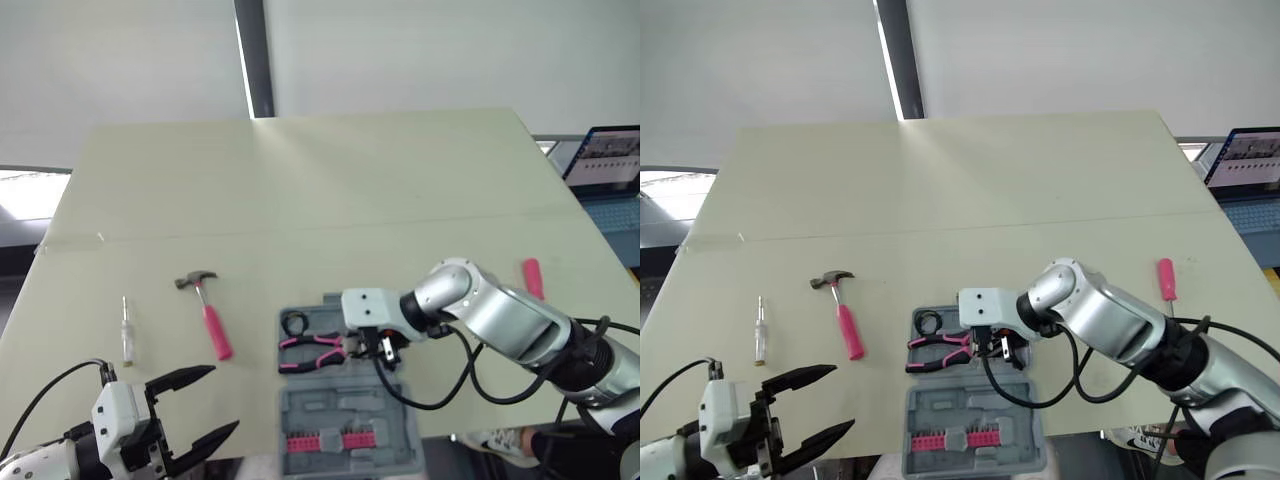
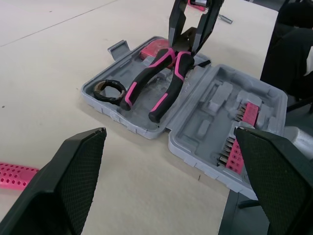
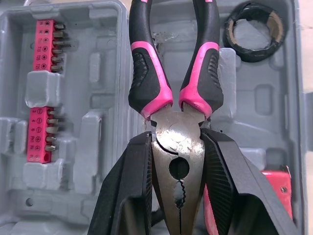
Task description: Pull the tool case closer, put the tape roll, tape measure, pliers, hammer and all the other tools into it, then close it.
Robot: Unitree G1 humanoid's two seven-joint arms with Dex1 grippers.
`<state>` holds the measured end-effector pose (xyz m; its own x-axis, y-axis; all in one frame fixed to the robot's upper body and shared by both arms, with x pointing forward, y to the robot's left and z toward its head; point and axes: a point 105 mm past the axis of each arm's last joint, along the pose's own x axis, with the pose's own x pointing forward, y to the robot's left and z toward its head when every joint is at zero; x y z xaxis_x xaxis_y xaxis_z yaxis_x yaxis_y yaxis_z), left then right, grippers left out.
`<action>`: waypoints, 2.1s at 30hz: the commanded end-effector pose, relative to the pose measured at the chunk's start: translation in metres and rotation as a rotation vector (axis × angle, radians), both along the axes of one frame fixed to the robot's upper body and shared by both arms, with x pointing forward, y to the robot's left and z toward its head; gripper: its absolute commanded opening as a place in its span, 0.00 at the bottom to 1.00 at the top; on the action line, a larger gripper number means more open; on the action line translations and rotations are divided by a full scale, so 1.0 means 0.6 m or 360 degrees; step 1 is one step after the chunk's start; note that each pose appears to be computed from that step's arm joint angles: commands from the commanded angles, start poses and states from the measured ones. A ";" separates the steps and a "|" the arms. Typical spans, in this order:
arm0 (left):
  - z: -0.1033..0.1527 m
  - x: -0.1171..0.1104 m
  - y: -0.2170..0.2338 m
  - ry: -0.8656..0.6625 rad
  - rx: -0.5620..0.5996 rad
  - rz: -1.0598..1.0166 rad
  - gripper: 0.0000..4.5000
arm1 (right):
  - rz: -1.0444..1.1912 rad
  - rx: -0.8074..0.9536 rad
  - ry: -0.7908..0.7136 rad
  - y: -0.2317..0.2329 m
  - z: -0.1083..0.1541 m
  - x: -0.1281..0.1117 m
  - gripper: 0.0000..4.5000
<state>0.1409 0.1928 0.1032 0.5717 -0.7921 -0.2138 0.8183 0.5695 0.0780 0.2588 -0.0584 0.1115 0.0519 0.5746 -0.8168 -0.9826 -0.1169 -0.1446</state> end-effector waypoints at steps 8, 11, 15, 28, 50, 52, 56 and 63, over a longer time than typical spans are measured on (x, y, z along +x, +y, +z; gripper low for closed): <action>0.022 -0.001 -0.023 -0.0039 0.0012 -0.0011 1.00 | 0.0069 -0.0031 -0.0038 0.004 -0.009 0.001 0.21; 0.021 -0.002 -0.023 -0.0034 0.0013 -0.0006 1.00 | 0.0072 -0.0040 -0.0027 0.004 -0.014 0.000 0.21; 0.016 -0.006 -0.020 -0.0017 0.0012 0.0004 1.00 | 0.0061 -0.0052 -0.0018 0.005 -0.025 0.000 0.21; -0.007 -0.014 -0.010 -0.0006 0.0023 0.0000 1.00 | 0.0038 -0.0069 -0.0012 0.007 -0.038 0.000 0.21; -0.012 -0.007 -0.014 -0.0045 0.0009 -0.0023 1.00 | -0.0156 0.0579 0.0200 0.015 0.002 -0.009 0.59; -0.012 -0.007 -0.014 -0.0047 0.0010 -0.0027 1.00 | -0.0152 0.0657 0.0261 0.013 -0.004 -0.019 0.34; -0.013 -0.006 -0.014 -0.0050 0.0011 -0.0029 1.00 | -0.0184 0.0740 0.0285 0.009 -0.020 -0.023 0.03; -0.012 -0.005 -0.015 -0.0050 0.0013 -0.0034 1.00 | -0.0276 0.0751 0.0303 0.006 -0.051 -0.011 0.03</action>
